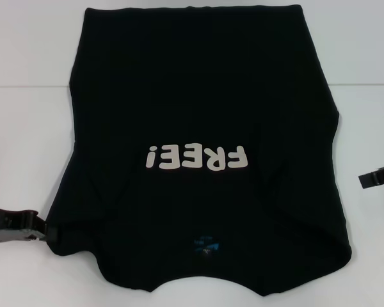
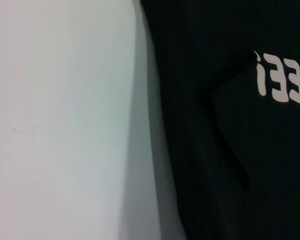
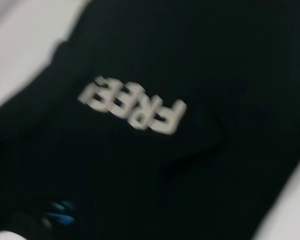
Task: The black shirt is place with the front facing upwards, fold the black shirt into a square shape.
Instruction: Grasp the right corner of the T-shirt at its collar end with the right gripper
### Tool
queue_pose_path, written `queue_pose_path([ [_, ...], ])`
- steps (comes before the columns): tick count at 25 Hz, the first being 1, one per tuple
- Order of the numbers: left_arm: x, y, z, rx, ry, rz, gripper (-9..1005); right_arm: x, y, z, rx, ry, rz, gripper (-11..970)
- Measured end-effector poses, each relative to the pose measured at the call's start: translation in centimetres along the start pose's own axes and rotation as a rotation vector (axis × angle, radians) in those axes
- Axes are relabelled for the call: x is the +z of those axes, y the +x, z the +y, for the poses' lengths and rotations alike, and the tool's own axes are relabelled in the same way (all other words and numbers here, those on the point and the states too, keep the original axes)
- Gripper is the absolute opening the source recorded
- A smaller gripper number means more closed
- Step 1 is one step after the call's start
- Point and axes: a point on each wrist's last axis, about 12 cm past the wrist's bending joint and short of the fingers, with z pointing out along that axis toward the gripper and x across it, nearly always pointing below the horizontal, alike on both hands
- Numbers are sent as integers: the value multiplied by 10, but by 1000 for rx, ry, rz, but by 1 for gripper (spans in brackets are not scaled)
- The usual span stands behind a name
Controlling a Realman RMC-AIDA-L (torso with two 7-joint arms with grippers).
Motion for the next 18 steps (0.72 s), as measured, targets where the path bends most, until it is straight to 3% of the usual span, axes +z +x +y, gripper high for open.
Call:
queue_pose_path([
  [3,0,0,0,4,-2,6,5,4,-17,8,5,66,95,728],
  [9,-1,-1,0,7,-2,8,6,27,-38,33,-51,81,211,729],
  [13,-1,-1,-1,8,-1,9,7,48,-46,53,-111,78,285,728],
  [18,-1,-1,-1,11,0,10,8,64,-46,62,-144,92,332,728],
])
